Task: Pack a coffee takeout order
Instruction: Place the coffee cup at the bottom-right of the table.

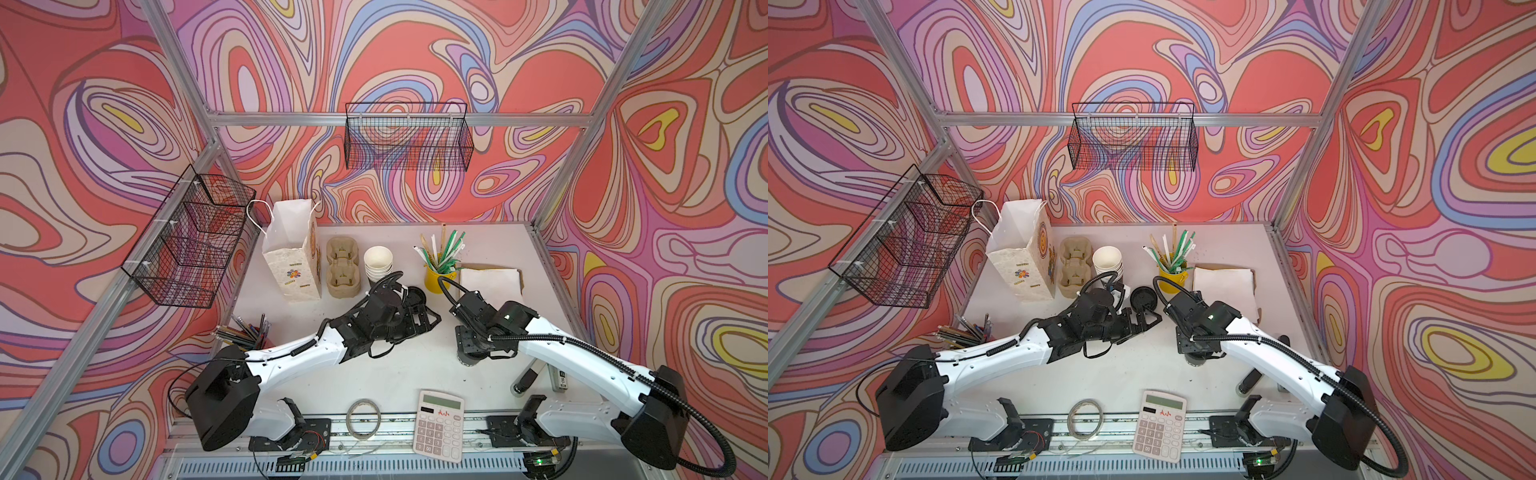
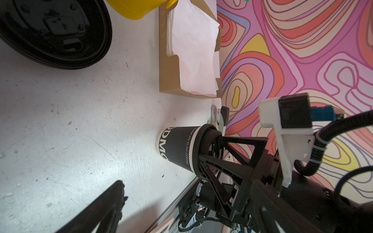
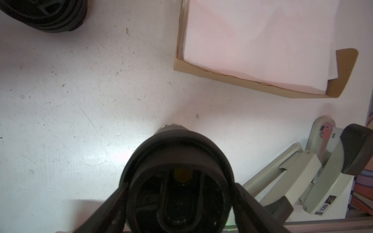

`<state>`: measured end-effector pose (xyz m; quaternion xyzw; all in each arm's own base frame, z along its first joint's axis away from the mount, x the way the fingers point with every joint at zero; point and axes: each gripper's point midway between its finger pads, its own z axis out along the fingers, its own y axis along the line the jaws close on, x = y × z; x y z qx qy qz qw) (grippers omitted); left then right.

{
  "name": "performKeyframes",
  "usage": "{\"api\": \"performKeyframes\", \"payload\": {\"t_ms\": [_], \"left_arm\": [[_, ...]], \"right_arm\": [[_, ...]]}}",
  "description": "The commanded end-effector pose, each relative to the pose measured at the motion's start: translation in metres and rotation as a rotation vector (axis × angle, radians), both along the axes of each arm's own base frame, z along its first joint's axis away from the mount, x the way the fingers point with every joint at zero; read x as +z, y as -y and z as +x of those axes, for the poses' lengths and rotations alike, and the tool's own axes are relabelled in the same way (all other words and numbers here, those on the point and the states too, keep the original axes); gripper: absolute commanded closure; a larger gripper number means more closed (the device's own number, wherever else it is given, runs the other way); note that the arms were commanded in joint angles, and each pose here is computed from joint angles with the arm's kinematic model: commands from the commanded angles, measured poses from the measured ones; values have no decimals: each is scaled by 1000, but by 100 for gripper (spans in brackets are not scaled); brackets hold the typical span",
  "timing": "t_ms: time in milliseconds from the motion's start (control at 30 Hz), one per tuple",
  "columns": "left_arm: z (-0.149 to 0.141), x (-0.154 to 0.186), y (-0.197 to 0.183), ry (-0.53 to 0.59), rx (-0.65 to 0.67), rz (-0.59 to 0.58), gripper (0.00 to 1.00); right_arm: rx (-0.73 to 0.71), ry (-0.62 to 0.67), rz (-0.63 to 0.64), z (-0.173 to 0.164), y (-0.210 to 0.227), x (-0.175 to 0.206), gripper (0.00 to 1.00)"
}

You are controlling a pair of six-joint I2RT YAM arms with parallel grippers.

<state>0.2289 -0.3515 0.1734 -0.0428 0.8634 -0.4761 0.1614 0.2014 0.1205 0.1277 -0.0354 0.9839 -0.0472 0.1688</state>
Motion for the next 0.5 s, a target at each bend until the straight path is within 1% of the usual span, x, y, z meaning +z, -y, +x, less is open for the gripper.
{"api": "performKeyframes", "payload": {"t_ms": [0, 267, 467], "left_arm": [[2, 7, 2, 23, 4, -1, 0], [1, 4, 0, 20, 7, 2, 0], [1, 3, -2, 21, 12, 10, 0]], "right_arm": [[-18, -36, -56, -7, 12, 4, 15], [-10, -26, -77, -3, 13, 10, 13], [-5, -33, -98, -1, 13, 12, 16]]}}
